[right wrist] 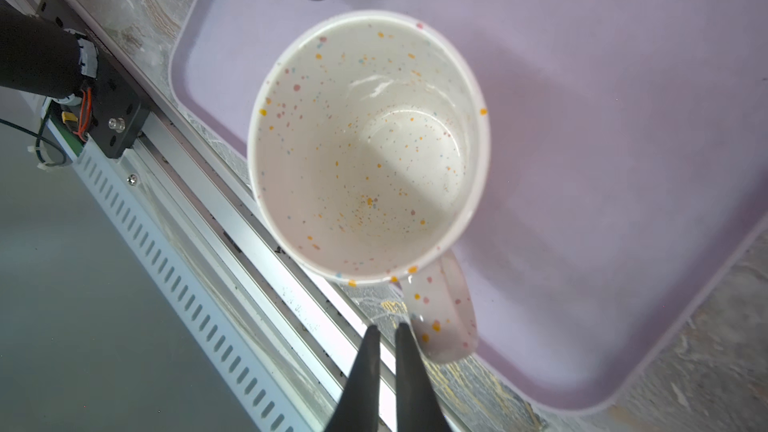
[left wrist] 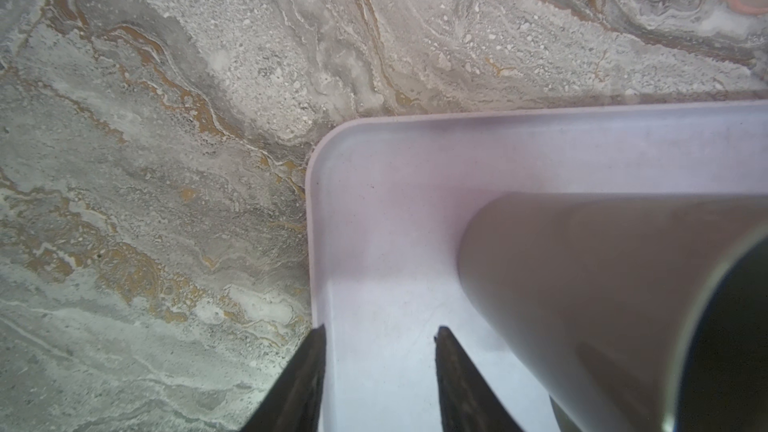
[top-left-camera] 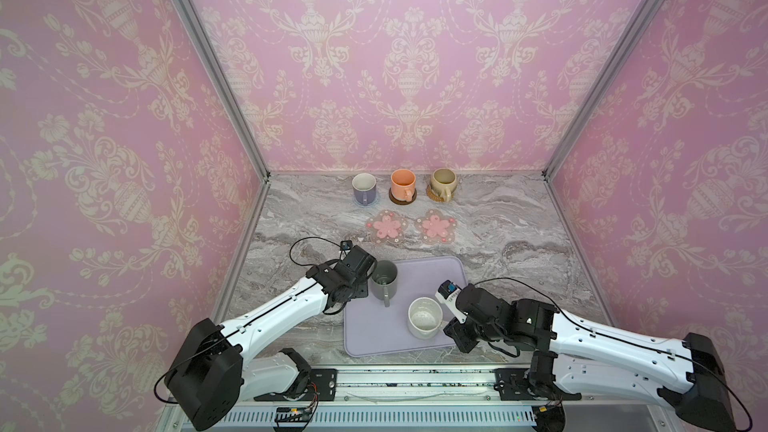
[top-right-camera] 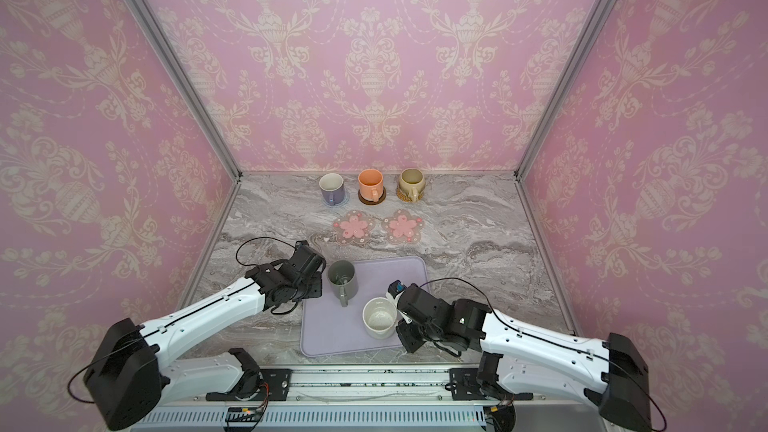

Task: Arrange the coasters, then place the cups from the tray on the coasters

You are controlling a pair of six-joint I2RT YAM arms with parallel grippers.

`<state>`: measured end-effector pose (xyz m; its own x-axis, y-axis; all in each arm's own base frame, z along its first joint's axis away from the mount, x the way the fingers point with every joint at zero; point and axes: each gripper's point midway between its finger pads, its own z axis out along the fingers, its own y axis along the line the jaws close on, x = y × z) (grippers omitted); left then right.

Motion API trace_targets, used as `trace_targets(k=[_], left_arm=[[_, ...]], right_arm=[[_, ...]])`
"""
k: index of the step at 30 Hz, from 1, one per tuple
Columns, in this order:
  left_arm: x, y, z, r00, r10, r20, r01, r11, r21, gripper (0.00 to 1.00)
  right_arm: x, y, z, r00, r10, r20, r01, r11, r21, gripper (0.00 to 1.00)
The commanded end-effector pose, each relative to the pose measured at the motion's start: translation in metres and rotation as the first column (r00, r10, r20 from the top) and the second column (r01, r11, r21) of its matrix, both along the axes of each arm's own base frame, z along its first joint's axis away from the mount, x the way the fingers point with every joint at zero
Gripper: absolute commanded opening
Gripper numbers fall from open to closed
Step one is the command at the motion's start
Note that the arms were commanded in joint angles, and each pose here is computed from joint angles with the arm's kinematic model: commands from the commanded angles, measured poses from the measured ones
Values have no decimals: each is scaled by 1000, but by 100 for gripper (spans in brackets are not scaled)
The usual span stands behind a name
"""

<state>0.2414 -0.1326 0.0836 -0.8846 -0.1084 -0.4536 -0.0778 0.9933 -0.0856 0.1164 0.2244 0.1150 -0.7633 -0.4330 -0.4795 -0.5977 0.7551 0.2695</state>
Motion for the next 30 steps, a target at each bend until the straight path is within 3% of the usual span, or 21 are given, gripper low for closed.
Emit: trace_targets(k=[1,3,8,30], left_arm=[[-3,1,0,1000,-5,6,5,1000,1,46],[-3,1,0,1000,-5,6,5,1000,1,46],[-2,0,0,1000,-5,5,5,1000,-1,46],[-2,0,-6,1000,-6,-13,6,1000,10,46]], right_arm=[[8,-16,12,997,-19,69,22,999,-46,19],[9,-21,12,996,-22,84,27,998,-62,30],[9,-24,5,997,-10,79,18,995,-102,39],[17,8,-18,996,74,46,-66,987,-149,42]])
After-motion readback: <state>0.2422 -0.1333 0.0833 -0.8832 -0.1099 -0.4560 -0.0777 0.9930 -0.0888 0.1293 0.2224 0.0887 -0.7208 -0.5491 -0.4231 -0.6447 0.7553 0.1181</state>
